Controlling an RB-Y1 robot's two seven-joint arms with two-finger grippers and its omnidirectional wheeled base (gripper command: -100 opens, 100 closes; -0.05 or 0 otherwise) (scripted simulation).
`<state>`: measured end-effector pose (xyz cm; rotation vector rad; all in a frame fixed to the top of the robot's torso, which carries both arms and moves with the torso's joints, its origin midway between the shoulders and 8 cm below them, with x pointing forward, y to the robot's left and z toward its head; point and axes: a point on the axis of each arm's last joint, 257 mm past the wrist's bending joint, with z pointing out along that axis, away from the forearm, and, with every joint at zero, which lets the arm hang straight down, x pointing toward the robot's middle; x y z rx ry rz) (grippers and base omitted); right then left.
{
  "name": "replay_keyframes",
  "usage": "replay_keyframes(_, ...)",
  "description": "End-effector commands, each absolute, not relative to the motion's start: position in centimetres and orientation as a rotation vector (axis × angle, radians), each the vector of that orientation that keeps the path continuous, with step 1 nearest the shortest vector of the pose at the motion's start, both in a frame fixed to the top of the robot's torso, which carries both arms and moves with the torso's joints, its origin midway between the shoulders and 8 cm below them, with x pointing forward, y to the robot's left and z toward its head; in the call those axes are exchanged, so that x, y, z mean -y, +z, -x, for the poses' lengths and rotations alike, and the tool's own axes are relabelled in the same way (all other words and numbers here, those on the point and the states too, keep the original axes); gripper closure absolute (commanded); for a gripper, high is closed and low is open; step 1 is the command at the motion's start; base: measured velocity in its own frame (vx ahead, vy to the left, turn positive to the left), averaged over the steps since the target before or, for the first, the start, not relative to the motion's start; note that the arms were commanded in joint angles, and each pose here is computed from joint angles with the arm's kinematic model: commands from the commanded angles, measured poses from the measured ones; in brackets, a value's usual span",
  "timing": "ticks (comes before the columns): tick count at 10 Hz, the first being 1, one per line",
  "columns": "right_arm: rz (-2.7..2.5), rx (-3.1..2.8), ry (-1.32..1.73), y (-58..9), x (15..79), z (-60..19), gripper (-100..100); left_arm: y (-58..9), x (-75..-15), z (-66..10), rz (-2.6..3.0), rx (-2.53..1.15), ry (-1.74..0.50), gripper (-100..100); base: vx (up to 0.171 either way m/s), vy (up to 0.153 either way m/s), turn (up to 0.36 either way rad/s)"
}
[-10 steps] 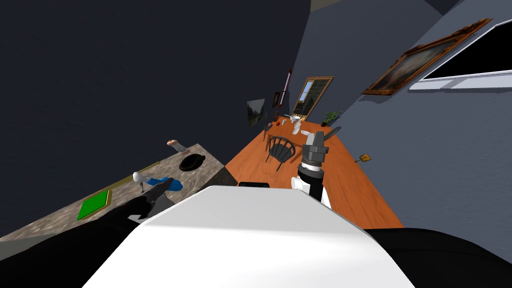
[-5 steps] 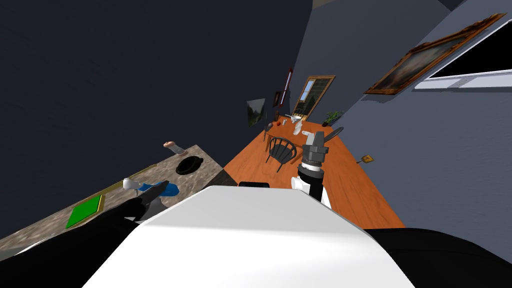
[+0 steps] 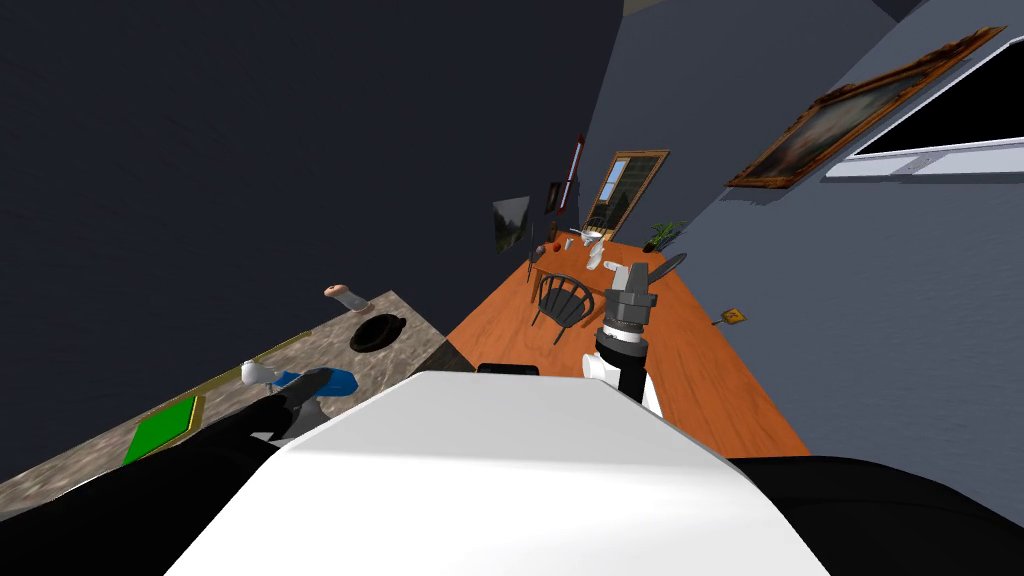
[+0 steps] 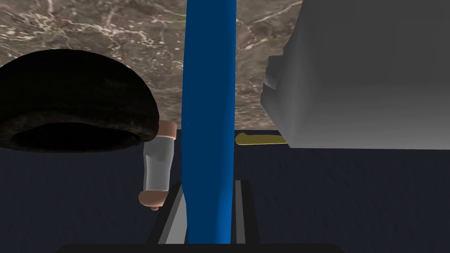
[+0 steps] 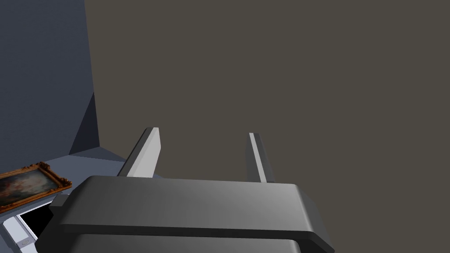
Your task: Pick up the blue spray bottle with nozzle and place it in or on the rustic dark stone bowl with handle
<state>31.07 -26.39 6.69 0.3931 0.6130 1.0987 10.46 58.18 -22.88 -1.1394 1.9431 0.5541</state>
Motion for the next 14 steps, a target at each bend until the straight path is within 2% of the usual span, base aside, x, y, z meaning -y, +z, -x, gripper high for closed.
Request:
replay_keyframes(1, -0.393, -0.613, 1.099, 6.7, 26.4, -31.1, 0, -22.9, -58.2, -10.5, 1.139, -1.943, 0.554, 100, 0.0, 0.0, 0.0)
replay_keyframes(3, -0.393, -0.613, 1.099, 6.7, 26.4, -31.1, 0, -22.9, -58.2, -10.5, 1.139, -1.943, 0.554, 100, 0.0, 0.0, 0.0)
replay_keyframes(4, -0.393, -0.613, 1.099, 6.7, 26.4, -31.1, 0, -22.9, -58.2, -10.5, 1.14, -1.943, 0.553, 0, 0.0, 0.0, 0.0)
replay_keyframes(5, -0.393, -0.613, 1.099, 6.7, 26.4, -31.1, 0, -22.4, -57.6, -10.5, 1.136, -1.946, 0.55, 100, -0.017, -0.014, 0.037)
replay_keyframes(6, -0.393, -0.613, 1.099, 6.7, 26.4, -31.1, 0, -22.6, -57.9, -10.5, 1.137, -1.944, 0.551, 100, -0.011, -0.011, 0.012)
replay_keyframes(7, -0.393, -0.613, 1.099, 6.7, 26.4, -31.1, 0, -22.6, -57.9, -10.5, 1.137, -1.945, 0.551, 0, 0.0, 0.0, 0.0)
replay_keyframes(8, -0.393, -0.613, 1.099, 6.7, 26.4, -31.1, 0, -21.9, -58.3, -10.6, 1.106, -1.942, 0.565, 100, -0.041, -0.094, -0.018)
replay_keyframes(14, -0.393, -0.613, 1.099, 6.7, 26.4, -31.1, 0, -18.4, -60.2, -11.2, 0.98, -1.915, 0.626, 100, -0.083, -0.176, -0.005)
